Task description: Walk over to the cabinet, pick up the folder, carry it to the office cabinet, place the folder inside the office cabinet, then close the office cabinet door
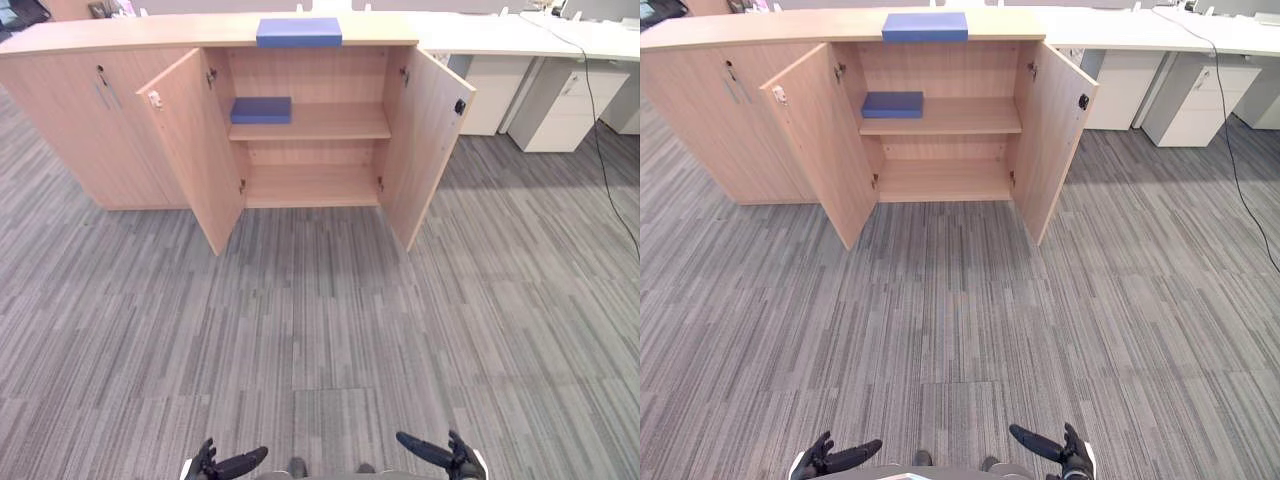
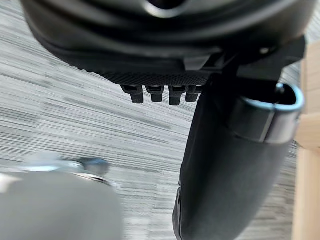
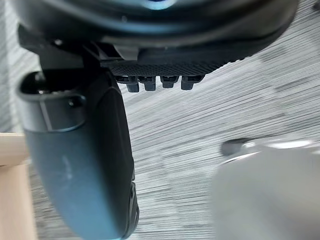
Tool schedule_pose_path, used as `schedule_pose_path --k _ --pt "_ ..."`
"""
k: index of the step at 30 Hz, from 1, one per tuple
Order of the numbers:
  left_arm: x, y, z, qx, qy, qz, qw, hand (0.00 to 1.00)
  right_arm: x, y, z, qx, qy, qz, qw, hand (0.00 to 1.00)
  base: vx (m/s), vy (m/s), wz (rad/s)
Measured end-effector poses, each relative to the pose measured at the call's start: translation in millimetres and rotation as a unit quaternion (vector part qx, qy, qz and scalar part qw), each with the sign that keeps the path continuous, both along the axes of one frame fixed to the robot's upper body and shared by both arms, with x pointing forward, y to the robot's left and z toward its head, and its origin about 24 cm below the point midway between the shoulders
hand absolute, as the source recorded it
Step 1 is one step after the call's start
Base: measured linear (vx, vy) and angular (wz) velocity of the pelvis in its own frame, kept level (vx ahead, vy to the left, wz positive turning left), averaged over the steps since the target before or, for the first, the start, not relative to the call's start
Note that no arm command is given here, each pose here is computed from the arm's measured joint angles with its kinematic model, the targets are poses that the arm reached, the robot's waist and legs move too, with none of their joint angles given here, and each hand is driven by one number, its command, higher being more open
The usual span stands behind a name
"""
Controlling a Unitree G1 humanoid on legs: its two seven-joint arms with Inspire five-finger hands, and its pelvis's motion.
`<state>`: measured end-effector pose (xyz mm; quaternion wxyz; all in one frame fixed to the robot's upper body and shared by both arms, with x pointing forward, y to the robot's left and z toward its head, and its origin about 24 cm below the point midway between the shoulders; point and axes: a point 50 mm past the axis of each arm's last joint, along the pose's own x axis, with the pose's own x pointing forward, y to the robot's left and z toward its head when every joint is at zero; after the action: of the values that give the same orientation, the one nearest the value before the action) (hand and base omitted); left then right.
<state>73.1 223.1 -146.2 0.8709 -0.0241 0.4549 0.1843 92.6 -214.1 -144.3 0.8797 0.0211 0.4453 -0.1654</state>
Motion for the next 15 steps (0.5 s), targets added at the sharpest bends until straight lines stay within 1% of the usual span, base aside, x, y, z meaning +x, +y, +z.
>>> schedule_pose_path --k 4,6,11,15 --pt "27.3 1.3 16.4 0.012 -0.072 -0.01 0.997 1.0 36.1 1.9 18.8 -0.025 -0.071 0.048 0.996 1.0 0.13 0.003 -0.07" --pt "36.5 1.4 22.8 0.015 -0.098 -0.014 0.995 1.0 46.4 2.9 24.3 -0.035 -0.089 0.066 0.993 1.0 0.1 0.013 -0.04" --pt "46.3 0.5 30.6 0.018 -0.126 -0.016 0.992 1.0 65.2 11.0 32.6 -0.054 -0.112 0.116 0.985 1.0 0.08 0.022 -0.12" --pt "52.6 -8.0 35.1 0.008 -0.146 -0.014 0.989 1.0 75.2 13.7 37.3 -0.06 -0.125 0.133 0.981 1.0 0.05 0.048 -0.2"
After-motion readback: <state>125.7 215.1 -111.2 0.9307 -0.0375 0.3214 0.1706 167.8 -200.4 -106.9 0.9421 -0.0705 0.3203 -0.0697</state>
